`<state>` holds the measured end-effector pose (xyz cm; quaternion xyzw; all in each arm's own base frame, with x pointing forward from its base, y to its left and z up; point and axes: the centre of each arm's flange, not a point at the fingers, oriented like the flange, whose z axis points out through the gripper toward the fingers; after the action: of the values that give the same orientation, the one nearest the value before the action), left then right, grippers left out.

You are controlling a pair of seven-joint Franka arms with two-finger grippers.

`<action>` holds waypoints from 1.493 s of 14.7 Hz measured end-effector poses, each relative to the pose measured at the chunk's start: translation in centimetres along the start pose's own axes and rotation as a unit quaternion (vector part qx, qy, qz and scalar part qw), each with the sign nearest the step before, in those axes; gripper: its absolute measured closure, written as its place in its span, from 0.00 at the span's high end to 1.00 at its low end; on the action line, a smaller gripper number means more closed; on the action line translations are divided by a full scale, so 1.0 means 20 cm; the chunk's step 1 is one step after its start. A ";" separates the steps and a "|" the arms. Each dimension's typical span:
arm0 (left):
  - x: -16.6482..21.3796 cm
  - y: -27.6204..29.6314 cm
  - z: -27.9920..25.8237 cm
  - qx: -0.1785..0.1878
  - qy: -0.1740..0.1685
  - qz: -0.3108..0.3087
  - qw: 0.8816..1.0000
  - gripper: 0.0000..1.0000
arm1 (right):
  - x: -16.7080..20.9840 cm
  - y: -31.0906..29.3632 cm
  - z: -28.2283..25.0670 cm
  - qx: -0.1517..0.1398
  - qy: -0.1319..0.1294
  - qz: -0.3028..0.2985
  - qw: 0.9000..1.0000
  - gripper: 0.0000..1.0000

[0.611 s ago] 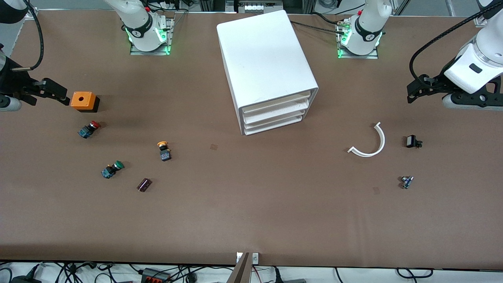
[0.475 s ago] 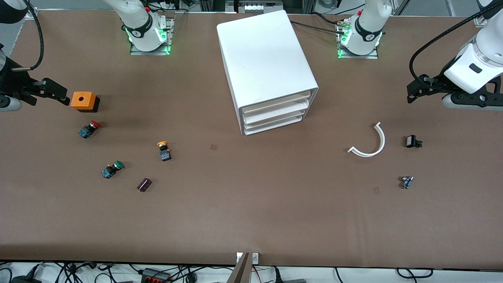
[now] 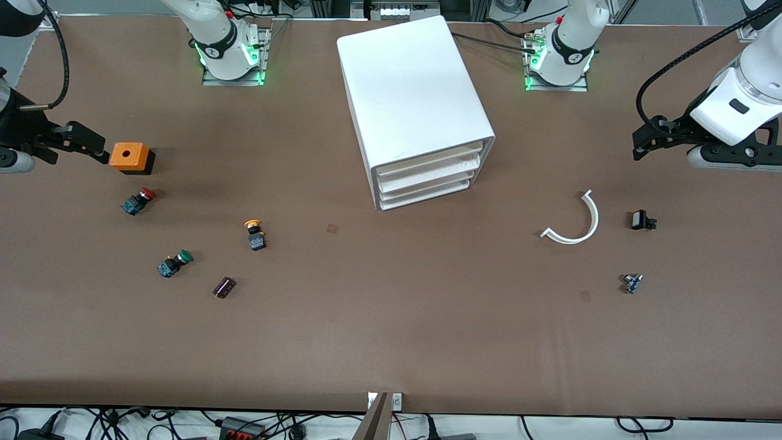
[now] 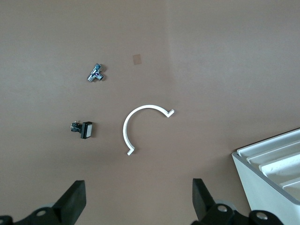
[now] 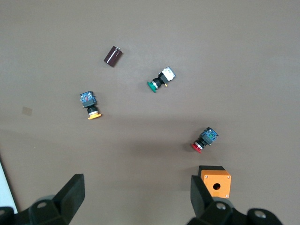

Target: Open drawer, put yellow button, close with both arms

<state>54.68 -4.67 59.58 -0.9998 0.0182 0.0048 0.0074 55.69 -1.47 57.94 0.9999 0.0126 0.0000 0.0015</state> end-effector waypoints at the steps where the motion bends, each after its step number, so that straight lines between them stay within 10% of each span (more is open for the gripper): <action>1: 0.00 0.00 0.00 0.000 0.000 0.000 1.000 1.00 | 0.00 -0.02 0.01 0.000 -0.002 -0.003 1.000 1.00; 5: -0.01 0.01 -0.01 0.000 -0.003 0.001 1.000 1.00 | 0.05 -0.11 0.14 -0.001 -0.023 -0.018 1.000 1.00; 11: -0.12 0.20 0.07 -0.054 -0.114 0.028 0.992 1.00 | 0.21 -0.44 0.56 -0.009 -0.062 -0.071 0.996 1.00; 18: -0.08 0.44 0.53 -0.200 -0.294 0.071 0.932 1.00 | 0.32 -0.91 1.20 -0.020 -0.081 -0.136 0.987 1.00; 22: 0.14 0.54 0.96 -0.330 -0.250 0.149 0.898 1.00 | 0.37 -0.91 1.52 -0.024 -0.083 -0.136 0.987 1.00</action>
<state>56.98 -15.29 40.28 -0.8963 0.1621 0.2609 -0.3199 62.68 16.85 27.53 0.9851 0.1485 -0.0830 0.0270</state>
